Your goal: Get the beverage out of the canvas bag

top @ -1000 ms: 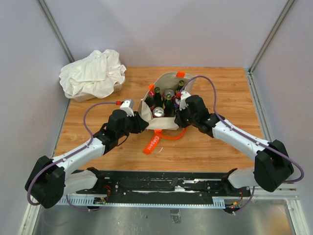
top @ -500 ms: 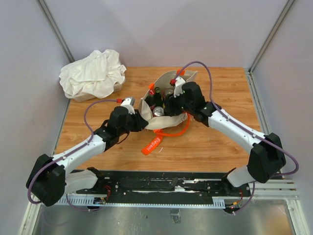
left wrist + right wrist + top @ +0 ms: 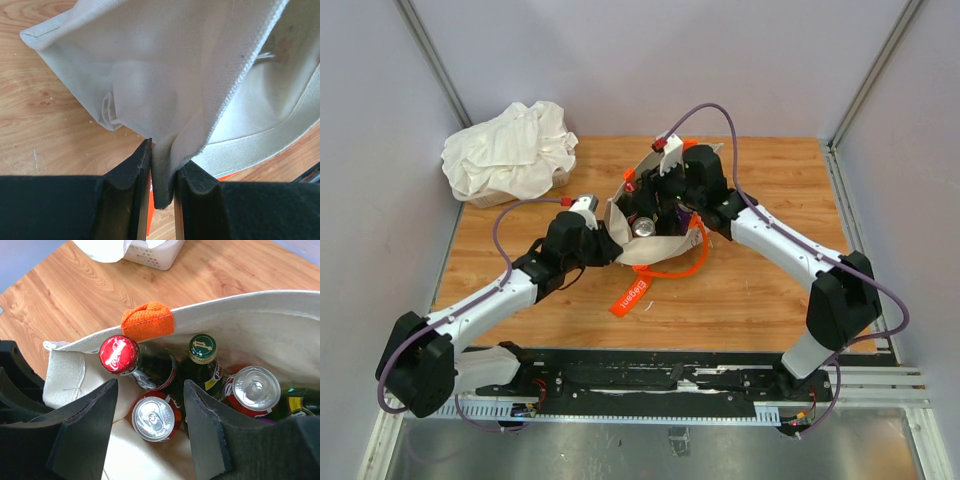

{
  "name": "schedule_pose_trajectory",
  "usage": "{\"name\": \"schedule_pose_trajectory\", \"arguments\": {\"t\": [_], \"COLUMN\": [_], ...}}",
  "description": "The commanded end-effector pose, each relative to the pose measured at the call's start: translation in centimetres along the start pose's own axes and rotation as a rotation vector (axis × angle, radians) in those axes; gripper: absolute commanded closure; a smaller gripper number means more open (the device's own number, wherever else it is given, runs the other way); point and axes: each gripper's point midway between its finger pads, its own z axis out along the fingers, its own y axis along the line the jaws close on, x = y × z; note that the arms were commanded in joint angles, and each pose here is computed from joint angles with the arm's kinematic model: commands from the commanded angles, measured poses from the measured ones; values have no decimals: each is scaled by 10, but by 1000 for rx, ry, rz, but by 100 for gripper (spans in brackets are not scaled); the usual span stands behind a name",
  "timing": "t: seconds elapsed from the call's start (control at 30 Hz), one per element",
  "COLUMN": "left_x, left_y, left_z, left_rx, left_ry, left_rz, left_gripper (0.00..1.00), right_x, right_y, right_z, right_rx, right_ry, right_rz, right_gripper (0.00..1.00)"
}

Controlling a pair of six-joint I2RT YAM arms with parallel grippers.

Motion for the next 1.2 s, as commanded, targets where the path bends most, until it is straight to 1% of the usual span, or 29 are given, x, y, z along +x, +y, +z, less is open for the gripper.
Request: {"name": "schedule_pose_trajectory", "arguments": {"t": [0.0,0.13,0.37,0.63,0.97,1.03,1.17], "left_x": [25,23,25,23,23,23,23], "left_y": [30,30,31,30,30,30,31], "left_z": [-1,-2,-3,-1,0,0,1], "left_rx": [-122,-128,-135,-138,-137,-140,-142], "left_ry": [98,95,103,113,116,115,114], "left_rz": [40,38,38,50,45,44,40], "left_gripper": [76,76,76,76,76,76,76], "right_x": [-17,-20,-27,-18,-6,-6,-4], "right_y": [19,28,27,19,13,15,15], "right_z": [11,14,28,50,59,61,67], "right_rx": [-86,-97,-100,-83,-70,-82,-92], "right_ry": [-48,-59,-79,-58,-45,-47,-42], "right_rz": [-40,-73,-86,-92,-96,-94,-88], "right_gripper": [44,44,44,47,50,54,82]}}
